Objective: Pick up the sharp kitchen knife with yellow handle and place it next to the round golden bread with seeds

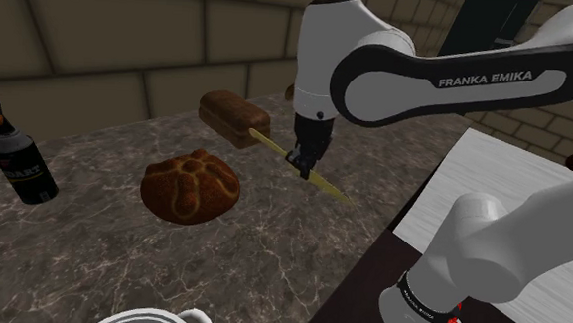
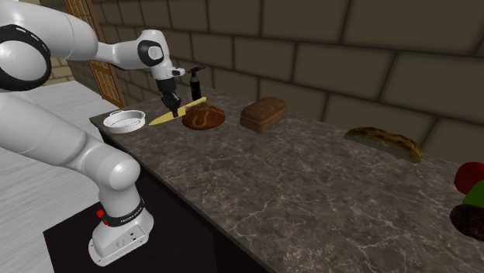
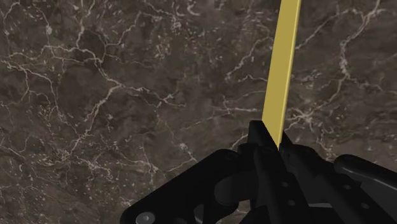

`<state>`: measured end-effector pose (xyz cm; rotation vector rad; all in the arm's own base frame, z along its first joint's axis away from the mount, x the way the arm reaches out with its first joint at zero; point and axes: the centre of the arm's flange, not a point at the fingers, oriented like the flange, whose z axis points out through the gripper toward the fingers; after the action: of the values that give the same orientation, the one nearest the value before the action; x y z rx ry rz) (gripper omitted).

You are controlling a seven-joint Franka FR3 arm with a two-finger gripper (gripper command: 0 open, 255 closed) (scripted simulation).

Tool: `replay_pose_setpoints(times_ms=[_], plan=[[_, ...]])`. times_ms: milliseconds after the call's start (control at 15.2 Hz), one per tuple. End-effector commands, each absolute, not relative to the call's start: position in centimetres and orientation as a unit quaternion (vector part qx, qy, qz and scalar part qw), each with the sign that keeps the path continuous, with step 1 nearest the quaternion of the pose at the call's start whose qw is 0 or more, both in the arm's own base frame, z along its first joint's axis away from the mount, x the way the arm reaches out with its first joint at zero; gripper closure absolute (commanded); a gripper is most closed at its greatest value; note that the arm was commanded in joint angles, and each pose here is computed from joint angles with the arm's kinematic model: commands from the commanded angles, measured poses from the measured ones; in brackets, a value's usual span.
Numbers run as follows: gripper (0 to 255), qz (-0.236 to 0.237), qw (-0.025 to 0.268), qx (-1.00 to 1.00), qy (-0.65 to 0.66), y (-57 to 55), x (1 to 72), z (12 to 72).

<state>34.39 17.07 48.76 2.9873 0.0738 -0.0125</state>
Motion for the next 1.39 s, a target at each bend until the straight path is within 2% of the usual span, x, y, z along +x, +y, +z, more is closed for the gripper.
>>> replay_pose_setpoints(times_ms=[0,1320], plan=[[255,-0.004,0.077,0.997,0.024,17.3,34.3,47.9],[255,-0.004,0.077,0.997,0.024,17.3,34.3,37.4]])
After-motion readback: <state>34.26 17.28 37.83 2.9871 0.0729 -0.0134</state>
